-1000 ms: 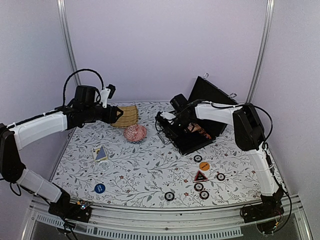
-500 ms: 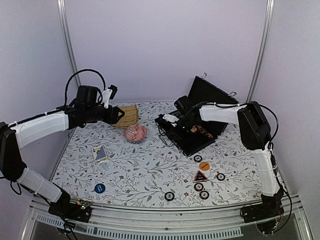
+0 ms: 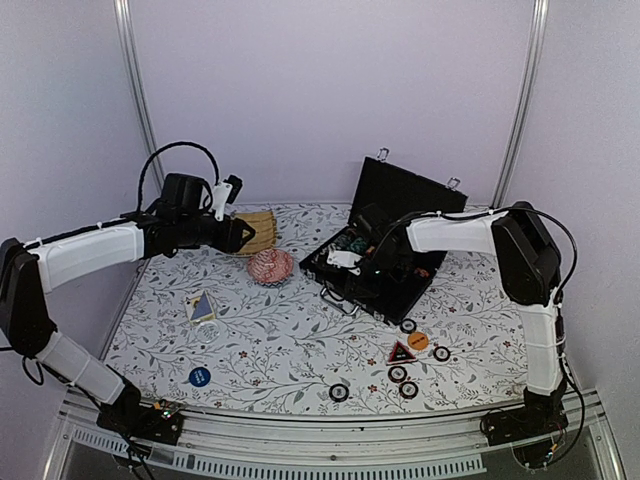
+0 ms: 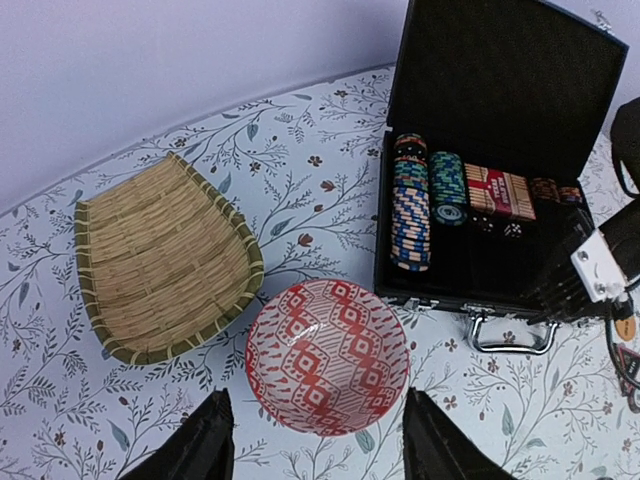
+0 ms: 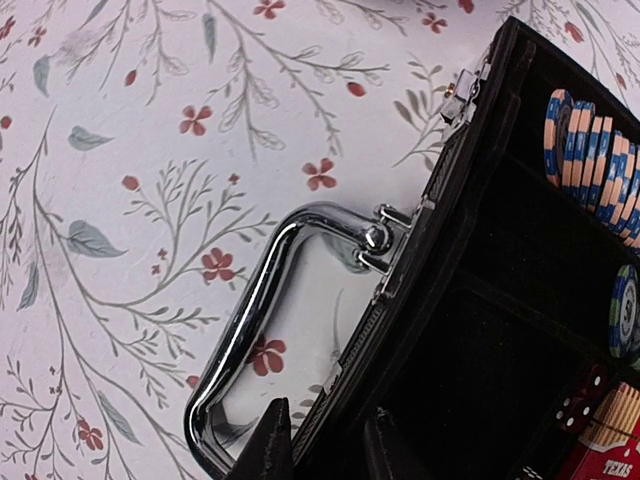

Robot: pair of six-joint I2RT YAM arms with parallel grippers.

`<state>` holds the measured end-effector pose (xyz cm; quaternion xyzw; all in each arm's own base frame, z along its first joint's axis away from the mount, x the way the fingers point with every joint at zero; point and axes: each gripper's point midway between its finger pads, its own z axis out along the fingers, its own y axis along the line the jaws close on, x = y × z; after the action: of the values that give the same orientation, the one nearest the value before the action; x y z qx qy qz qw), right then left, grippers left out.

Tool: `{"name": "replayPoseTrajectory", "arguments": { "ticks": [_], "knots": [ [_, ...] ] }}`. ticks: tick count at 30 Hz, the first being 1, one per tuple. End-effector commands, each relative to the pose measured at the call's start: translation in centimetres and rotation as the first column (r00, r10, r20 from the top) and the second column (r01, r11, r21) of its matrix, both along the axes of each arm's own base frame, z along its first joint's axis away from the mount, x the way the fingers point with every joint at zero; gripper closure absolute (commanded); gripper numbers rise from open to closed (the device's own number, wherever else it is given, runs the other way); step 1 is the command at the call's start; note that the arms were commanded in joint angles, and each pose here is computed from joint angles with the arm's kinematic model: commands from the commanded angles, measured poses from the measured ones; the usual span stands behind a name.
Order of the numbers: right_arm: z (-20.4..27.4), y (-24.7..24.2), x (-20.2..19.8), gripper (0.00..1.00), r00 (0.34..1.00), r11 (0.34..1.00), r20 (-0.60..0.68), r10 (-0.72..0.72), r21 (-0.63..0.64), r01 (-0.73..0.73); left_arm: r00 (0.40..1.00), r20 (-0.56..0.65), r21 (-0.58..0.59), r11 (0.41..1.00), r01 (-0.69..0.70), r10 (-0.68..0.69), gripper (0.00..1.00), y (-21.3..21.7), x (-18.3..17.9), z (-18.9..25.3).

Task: Pack up texas hold em set

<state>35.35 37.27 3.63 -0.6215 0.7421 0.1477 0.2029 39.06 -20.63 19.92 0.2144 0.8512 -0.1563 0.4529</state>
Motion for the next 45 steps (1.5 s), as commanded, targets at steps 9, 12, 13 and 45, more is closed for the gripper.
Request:
{"name": "replayPoseTrajectory", "arguments": {
  "ticks": [9, 12, 13, 45],
  "knots": [
    [-2.8, -4.4, -11.4, 0.76, 0.945, 0.943, -0.186, 0.268, -0.148, -0.297, 0.999, -0.016, 0.023, 0.999, 0.047, -0.047, 0.41, -1.8, -0.3, -0.4],
    [-2.8, -5.9, -12.4, 0.76, 0.943, 0.933, -0.179, 0.282, -0.178, -0.313, 0.998, -0.021, 0.039, 0.997, 0.06, -0.059, 0.41, -2.2, -0.5, -0.8],
    [-2.8, -6.5, -12.5, 0.77, 0.942, 0.93, -0.176, 0.284, -0.189, -0.316, 0.997, -0.029, 0.044, 0.997, 0.067, -0.065, 0.41, -2.4, -0.5, -1.1],
    [6.9, -25.5, -1.6, 0.38, 0.796, 0.784, -0.243, -0.555, 0.169, 0.598, 0.883, -0.454, -0.038, 0.993, 0.115, -0.12, 0.24, -13.7, -9.3, -11.1]
  ]
}}
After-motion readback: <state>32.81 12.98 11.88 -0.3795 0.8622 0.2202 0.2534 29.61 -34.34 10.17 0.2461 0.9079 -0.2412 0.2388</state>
